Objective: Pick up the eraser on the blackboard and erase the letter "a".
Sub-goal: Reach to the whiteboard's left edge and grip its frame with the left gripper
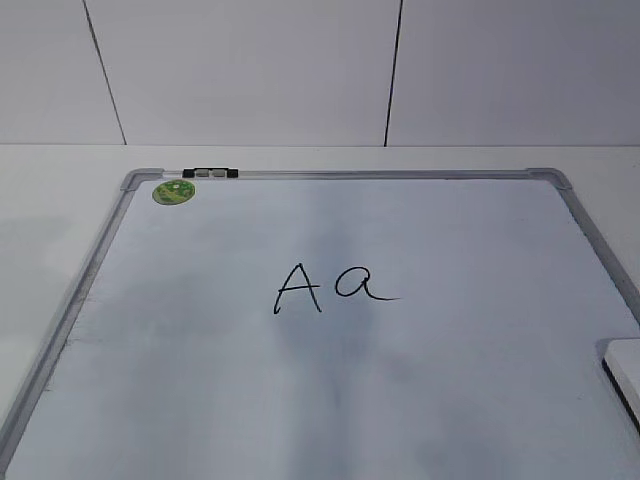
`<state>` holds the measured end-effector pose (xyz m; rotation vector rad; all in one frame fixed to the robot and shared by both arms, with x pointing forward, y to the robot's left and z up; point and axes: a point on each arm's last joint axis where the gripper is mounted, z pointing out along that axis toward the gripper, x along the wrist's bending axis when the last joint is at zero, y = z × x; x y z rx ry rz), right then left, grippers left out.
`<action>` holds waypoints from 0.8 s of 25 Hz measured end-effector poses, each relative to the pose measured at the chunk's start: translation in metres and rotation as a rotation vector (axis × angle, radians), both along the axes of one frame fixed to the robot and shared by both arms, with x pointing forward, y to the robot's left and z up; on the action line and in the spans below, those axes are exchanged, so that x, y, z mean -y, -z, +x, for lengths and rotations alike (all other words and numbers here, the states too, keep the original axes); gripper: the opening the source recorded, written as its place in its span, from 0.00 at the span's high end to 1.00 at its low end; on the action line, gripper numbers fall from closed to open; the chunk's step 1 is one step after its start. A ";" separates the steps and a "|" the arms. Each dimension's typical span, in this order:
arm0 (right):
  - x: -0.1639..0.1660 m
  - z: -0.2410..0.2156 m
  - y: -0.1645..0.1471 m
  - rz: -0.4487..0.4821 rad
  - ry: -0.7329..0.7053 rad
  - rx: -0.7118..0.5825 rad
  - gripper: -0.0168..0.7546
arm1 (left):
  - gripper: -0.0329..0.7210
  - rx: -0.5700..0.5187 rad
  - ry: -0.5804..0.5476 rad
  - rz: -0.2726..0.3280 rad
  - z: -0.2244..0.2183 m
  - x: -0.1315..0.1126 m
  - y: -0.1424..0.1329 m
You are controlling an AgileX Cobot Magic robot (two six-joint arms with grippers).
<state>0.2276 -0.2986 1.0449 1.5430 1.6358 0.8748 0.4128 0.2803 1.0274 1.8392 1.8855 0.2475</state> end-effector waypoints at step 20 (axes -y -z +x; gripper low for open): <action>0.000 0.000 0.000 0.000 0.000 0.000 0.22 | 0.21 -0.053 0.134 0.025 0.093 0.032 0.057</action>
